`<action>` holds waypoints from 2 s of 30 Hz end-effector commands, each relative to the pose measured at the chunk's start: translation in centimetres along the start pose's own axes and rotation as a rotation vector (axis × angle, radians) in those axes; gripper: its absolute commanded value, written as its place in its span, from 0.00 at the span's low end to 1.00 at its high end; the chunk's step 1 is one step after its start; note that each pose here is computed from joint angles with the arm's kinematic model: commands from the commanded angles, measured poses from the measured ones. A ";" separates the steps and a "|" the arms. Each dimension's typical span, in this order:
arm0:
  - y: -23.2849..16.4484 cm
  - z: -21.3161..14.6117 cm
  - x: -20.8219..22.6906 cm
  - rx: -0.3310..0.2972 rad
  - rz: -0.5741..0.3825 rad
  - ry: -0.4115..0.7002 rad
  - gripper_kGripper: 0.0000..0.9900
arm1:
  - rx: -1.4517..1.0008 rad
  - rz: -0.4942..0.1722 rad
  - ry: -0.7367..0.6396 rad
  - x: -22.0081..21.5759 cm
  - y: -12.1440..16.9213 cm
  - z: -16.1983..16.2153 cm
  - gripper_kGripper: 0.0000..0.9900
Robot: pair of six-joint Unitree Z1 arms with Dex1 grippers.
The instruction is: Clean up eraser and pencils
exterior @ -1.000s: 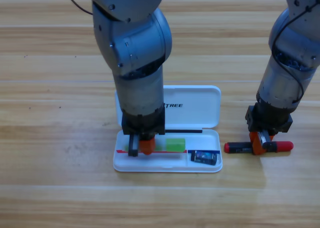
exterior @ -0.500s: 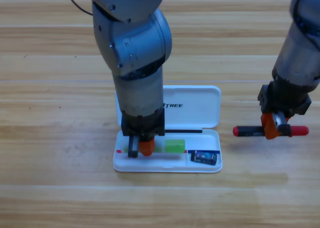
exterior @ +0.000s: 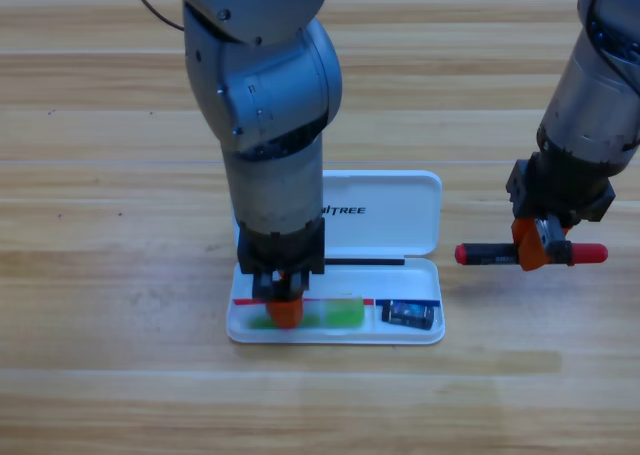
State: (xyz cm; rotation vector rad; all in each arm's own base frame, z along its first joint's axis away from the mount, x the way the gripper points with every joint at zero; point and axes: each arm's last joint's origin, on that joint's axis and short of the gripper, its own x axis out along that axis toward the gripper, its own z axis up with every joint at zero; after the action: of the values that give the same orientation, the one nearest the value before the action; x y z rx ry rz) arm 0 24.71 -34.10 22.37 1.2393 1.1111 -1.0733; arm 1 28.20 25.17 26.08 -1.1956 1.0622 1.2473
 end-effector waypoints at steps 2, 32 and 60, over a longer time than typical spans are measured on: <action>-1.1 0.5 2.0 0.010 -0.037 0.054 1.00 | -0.023 0.025 0.014 1.1 0.5 1.4 0.00; -0.1 -18.0 -13.1 -0.203 0.162 -0.125 1.00 | -0.085 0.036 0.021 8.8 0.2 14.6 0.00; 0.0 -17.6 -11.4 -0.207 0.149 -0.120 1.00 | 0.000 -0.049 -0.261 -6.9 4.0 10.6 1.00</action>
State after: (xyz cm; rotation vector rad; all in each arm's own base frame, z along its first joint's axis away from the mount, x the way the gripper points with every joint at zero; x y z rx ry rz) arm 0 21.46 -16.18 34.55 1.0659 0.9608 -0.8801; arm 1 27.27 38.14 26.26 -1.1066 0.9595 1.2745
